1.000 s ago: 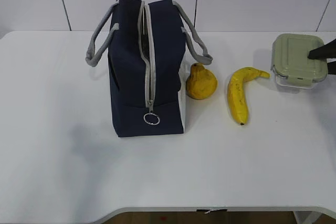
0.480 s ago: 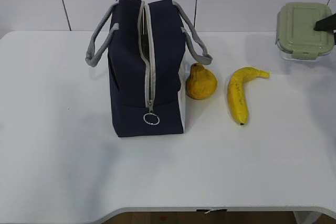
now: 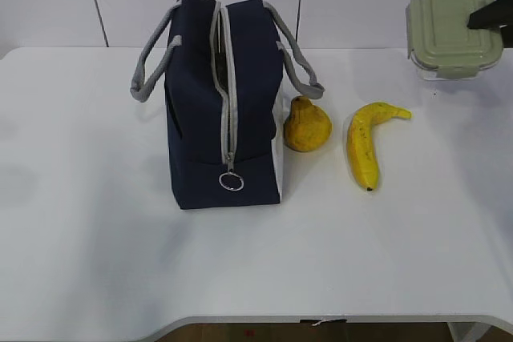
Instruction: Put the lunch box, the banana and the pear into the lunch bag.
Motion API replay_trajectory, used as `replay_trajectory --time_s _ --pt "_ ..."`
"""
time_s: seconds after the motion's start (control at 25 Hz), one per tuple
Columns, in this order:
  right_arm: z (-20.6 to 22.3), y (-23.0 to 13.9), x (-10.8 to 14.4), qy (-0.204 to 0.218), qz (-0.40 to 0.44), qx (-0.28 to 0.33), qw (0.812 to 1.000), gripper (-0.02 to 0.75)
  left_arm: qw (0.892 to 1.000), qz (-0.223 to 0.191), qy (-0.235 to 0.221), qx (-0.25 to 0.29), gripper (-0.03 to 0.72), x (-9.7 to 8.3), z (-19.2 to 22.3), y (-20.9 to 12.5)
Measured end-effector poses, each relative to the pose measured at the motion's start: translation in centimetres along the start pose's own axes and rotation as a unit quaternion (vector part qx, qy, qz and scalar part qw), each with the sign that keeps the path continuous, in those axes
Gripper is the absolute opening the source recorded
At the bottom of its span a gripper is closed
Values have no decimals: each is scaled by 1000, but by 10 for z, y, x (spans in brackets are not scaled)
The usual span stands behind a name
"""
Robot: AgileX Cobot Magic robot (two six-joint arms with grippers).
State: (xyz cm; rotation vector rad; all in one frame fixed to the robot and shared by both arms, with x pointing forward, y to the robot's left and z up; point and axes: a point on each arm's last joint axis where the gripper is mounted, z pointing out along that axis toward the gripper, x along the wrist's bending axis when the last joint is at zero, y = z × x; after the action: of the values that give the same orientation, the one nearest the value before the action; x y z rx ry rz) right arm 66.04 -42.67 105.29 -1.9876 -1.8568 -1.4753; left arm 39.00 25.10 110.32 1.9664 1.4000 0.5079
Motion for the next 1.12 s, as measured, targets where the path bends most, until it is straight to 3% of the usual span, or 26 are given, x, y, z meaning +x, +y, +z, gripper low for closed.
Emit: replay_trajectory --time_s 0.16,0.28,0.52,0.76,1.12 --pt "-12 3 17 -2 -10 -6 1000 381 999 -27 -27 12 469 -3 14 22" --pt "-21 5 28 -5 -19 -14 1000 381 998 -40 -38 21 526 -3 27 40" --pt "-32 7 47 -5 -33 -22 999 381 997 -55 -50 35 553 1 64 88" --pt "-23 2 67 -22 -62 12 998 381 992 -88 -82 36 556 2 105 137" --pt "-28 2 93 -13 -80 10 997 381 981 -123 -148 12 557 -7 119 189"
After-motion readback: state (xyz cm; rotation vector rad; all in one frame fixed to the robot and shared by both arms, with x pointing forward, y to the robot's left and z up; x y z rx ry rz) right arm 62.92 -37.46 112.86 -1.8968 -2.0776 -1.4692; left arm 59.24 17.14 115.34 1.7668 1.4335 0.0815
